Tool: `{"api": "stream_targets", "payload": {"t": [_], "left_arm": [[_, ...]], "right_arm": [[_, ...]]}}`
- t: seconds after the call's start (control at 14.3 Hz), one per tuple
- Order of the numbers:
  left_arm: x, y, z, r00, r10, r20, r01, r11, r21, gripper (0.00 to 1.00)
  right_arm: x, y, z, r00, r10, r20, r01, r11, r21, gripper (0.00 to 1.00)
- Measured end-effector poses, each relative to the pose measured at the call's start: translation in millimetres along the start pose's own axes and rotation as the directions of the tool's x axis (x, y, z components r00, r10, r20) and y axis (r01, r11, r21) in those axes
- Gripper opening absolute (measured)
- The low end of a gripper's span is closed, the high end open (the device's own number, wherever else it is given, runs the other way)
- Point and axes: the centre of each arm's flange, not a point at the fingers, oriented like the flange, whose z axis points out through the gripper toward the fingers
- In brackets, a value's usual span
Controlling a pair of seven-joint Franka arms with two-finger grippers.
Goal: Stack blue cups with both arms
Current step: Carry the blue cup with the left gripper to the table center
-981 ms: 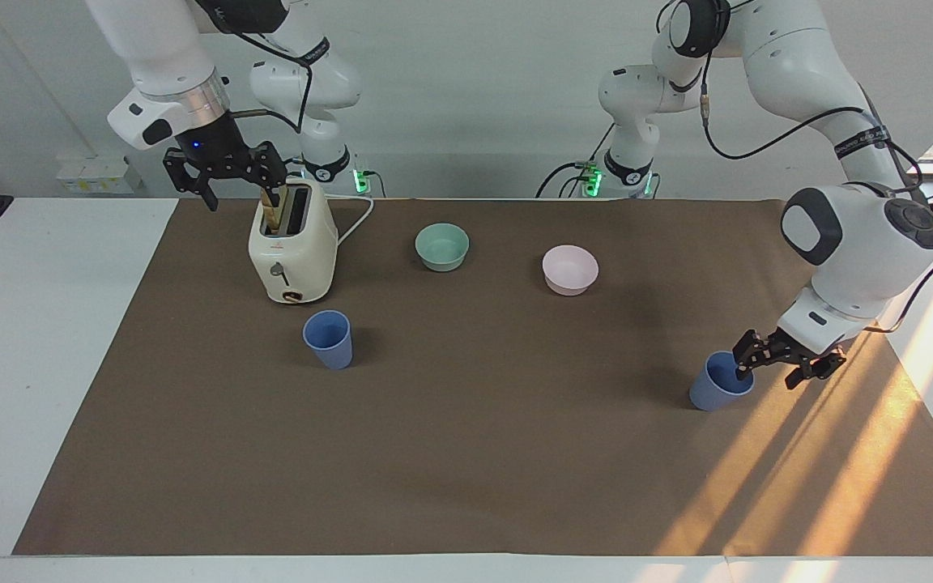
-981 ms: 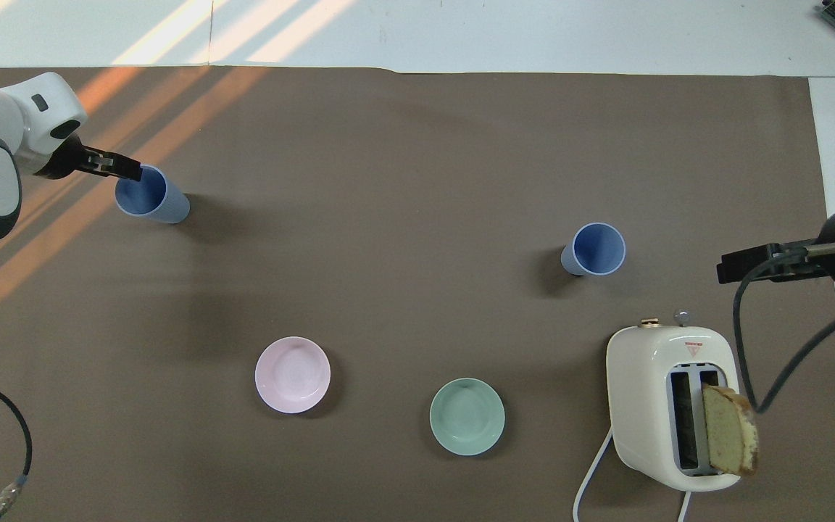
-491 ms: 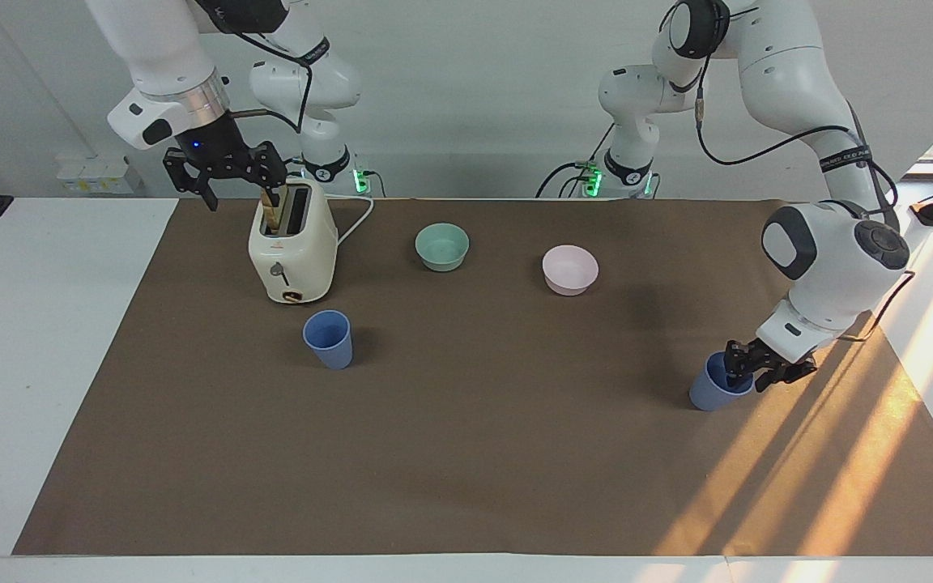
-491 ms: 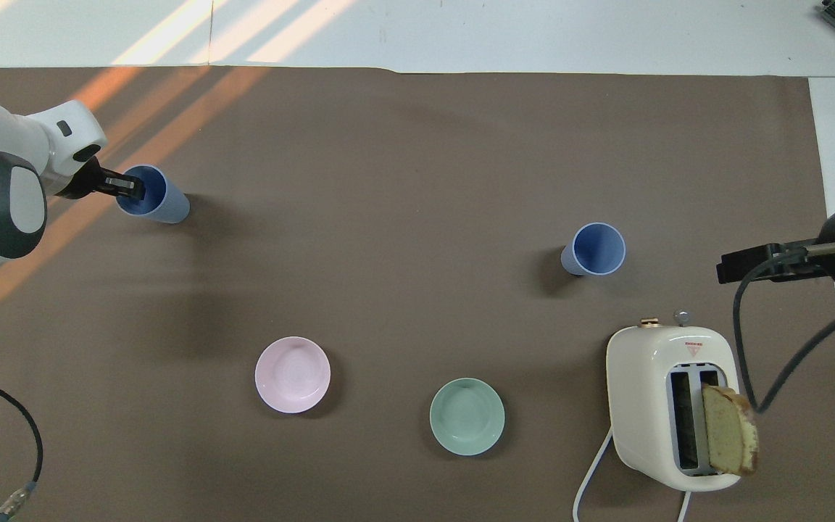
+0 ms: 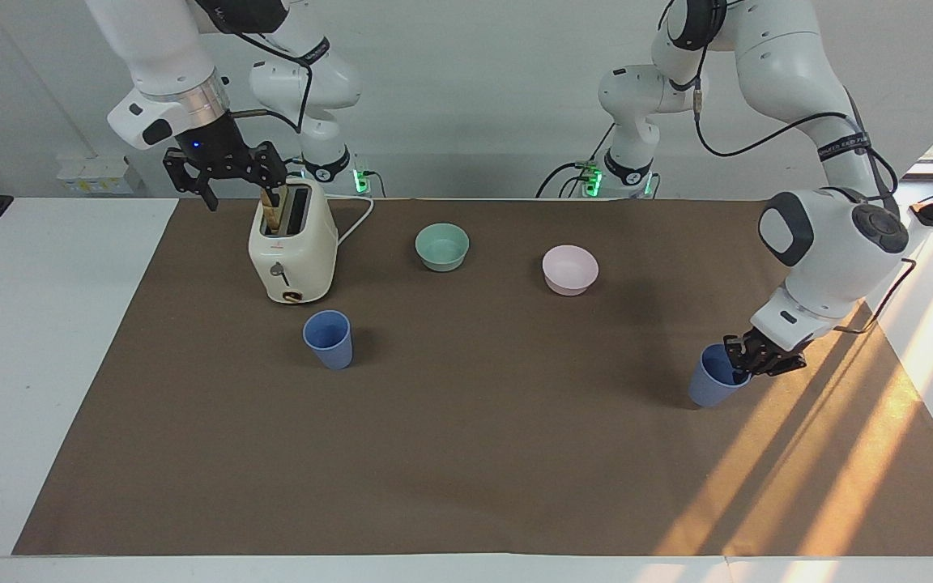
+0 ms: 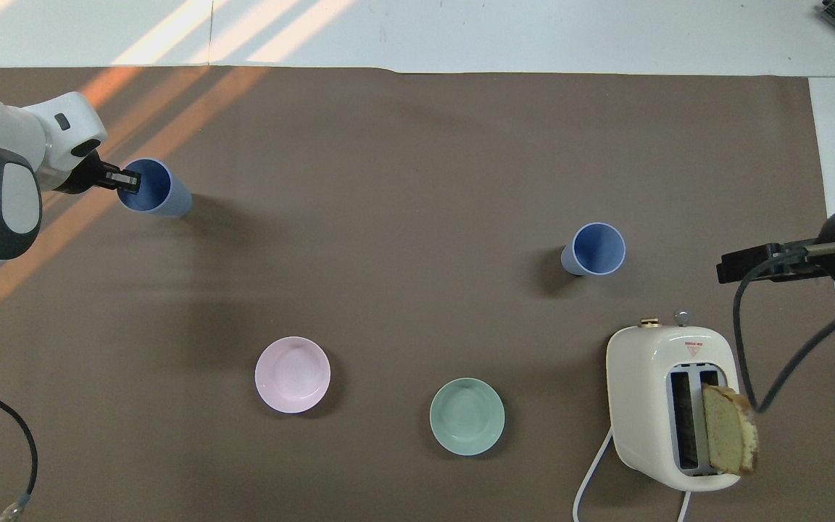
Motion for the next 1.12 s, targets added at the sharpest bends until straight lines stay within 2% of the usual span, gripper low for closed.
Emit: {"api": "stream_targets", "payload": {"t": [0.14, 0.28, 0.42, 0.63, 0.77, 1.05, 1.12], "left_arm": [[10.7, 57.7, -17.6, 1.0, 0.002, -0.018, -0.002, 1.0, -0.009, 0.05], [18.6, 128.4, -15.5, 1.0, -0.008, -0.016, 0.008, 1.0, -0.027, 0.05], [16.7, 197.1, -1.1, 1.0, -0.018, -0.002, 0.018, 0.999, -0.043, 0.05], [-4.8, 277.9, 35.7, 1.0, -0.025, 0.015, 0.026, 0.998, -0.057, 0.05], [-17.4, 307.5, 49.6, 0.999, -0.028, 0.019, 0.029, 0.998, -0.062, 0.05], [-25.8, 335.1, 54.0, 0.999, -0.044, 0.018, 0.045, 0.997, -0.069, 0.05], [-26.0, 335.5, 54.0, 0.999, -0.045, 0.019, 0.046, 0.997, -0.069, 0.13]], "right_arm": [[0.0, 0.0, 0.0, 1.0, 0.0, 0.0, 0.0, 1.0, 0.0, 1.0], [0.0, 0.0, 0.0, 1.0, 0.0, 0.0, 0.0, 1.0, 0.0, 1.0], [0.0, 0.0, 0.0, 1.0, 0.0, 0.0, 0.0, 1.0, 0.0, 1.0], [0.0, 0.0, 0.0, 1.0, 0.0, 0.0, 0.0, 1.0, 0.0, 1.0], [0.0, 0.0, 0.0, 1.0, 0.0, 0.0, 0.0, 1.0, 0.0, 1.0], [0.0, 0.0, 0.0, 1.0, 0.0, 0.0, 0.0, 1.0, 0.0, 1.0], [0.0, 0.0, 0.0, 1.0, 0.0, 0.0, 0.0, 1.0, 0.0, 1.0]]}}
